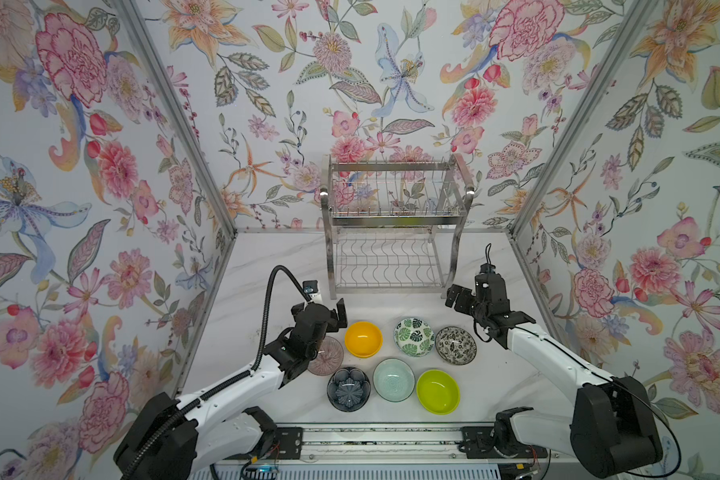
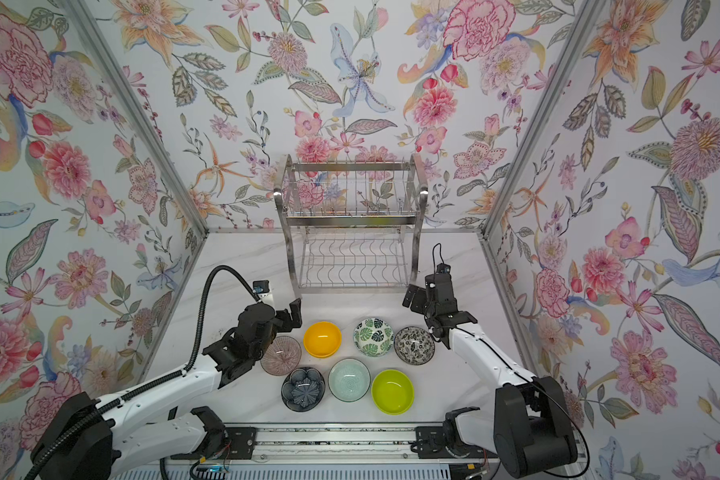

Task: Load bowls into a dish rack
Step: Move the dish rack to the top-center of the table, then move the bowl to the middle-right of the table.

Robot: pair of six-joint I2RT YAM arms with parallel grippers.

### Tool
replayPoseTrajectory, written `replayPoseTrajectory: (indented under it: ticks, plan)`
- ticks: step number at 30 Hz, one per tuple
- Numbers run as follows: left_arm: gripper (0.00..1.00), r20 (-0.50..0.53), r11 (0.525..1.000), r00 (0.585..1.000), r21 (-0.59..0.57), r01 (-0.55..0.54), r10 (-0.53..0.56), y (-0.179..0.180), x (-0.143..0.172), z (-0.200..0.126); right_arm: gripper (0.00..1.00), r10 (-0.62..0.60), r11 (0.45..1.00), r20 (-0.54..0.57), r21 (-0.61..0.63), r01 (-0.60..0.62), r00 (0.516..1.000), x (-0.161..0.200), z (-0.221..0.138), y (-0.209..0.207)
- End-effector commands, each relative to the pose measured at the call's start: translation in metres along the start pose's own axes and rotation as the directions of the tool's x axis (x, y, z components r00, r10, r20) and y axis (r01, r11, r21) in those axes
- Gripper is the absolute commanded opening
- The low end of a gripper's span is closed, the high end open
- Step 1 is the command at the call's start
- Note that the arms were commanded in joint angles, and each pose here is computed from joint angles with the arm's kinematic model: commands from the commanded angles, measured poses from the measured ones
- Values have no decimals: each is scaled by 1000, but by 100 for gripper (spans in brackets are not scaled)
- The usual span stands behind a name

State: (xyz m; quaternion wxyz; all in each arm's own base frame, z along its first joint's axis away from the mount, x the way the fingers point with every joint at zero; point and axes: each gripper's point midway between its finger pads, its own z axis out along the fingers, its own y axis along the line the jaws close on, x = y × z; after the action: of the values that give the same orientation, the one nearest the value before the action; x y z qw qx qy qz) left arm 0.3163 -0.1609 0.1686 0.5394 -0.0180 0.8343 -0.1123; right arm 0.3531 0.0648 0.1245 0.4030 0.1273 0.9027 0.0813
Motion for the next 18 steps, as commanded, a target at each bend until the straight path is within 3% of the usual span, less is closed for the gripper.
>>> replayPoseTrajectory:
  ticks: [1,6,18]
  plan:
    - [99,19,992,998,111,60,-63,-23,-14,1,98,64,995,-144,83,-52,988,52,-11,-24]
    - [99,-3,983,997,168,78,-79,-35,-9,6,96,123,989,-186,100,-105,975,82,-26,-37]
    - [99,1,972,996,219,91,-93,-45,-8,8,69,154,985,-269,115,-127,951,134,-26,-47]
